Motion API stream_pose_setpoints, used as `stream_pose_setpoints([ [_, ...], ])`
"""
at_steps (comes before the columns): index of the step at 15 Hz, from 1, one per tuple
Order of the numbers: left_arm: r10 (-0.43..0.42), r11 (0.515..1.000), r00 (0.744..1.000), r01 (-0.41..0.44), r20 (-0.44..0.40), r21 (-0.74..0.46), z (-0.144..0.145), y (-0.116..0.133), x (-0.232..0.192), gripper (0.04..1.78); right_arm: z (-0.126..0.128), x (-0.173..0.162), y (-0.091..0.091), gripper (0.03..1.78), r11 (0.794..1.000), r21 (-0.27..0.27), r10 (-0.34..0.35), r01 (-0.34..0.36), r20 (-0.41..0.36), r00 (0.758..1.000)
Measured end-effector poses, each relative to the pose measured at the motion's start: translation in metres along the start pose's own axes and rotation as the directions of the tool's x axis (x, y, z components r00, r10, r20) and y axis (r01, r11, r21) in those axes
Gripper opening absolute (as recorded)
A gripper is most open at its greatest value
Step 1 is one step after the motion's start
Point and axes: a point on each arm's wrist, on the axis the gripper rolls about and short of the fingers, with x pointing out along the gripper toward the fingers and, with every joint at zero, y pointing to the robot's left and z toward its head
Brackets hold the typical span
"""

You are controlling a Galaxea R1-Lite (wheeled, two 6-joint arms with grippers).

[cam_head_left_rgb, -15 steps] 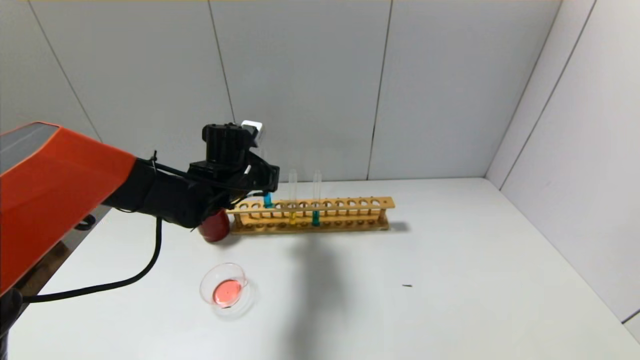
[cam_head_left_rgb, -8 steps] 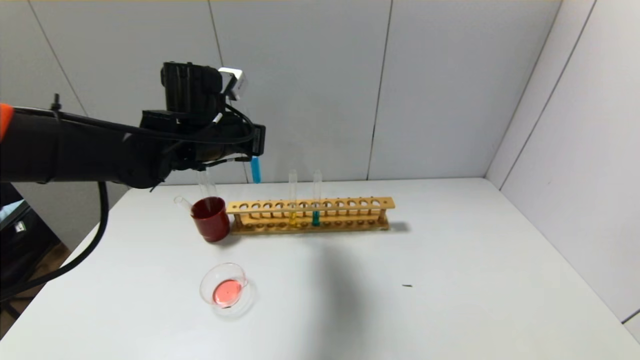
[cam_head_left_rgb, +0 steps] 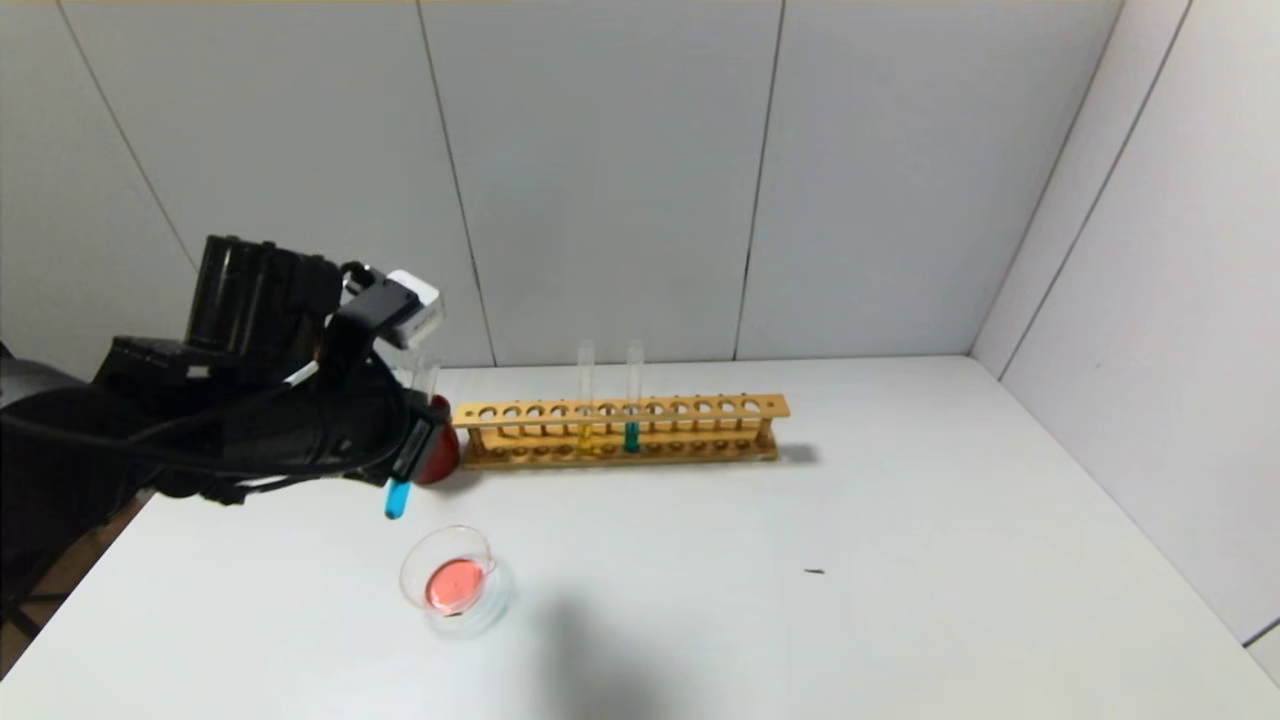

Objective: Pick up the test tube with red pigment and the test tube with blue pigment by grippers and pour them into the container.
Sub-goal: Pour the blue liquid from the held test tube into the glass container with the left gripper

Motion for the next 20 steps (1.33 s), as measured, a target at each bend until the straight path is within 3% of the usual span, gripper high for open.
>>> stream_pose_setpoints([
  [3, -0.004, 0.989, 0.999, 0.012, -0.054, 0.146, -0.033, -0.003, -0.018, 0.32, 0.0, 0.0, 0.0, 1.75, 1.0, 0.0, 0.0, 0.0, 0.0, 1.0],
  [8, -0.014, 0.927, 1.0, 0.011, 0.005, 0.375, -0.053, 0.005, -0.025, 0.32, 0.0, 0.0, 0.0, 1.75, 1.0, 0.0, 0.0, 0.0, 0.0, 1.0],
  [10, 0.018, 0.871, 1.0, -0.015, 0.0, 0.491, -0.058, 0.014, -0.022, 0.32, 0.0, 0.0, 0.0, 1.75, 1.0, 0.0, 0.0, 0.0, 0.0, 1.0],
  [14, 0.011, 0.767, 0.998, 0.036, -0.069, 0.64, -0.075, 0.014, -0.012, 0.32, 0.0, 0.0, 0.0, 1.75, 1.0, 0.0, 0.0, 0.0, 0.0, 1.0],
  [20, -0.002, 0.556, 0.996, 0.078, -0.092, 0.827, -0.079, 0.012, 0.001, 0.32, 0.0, 0.0, 0.0, 1.75, 1.0, 0.0, 0.0, 0.0, 0.0, 1.0],
])
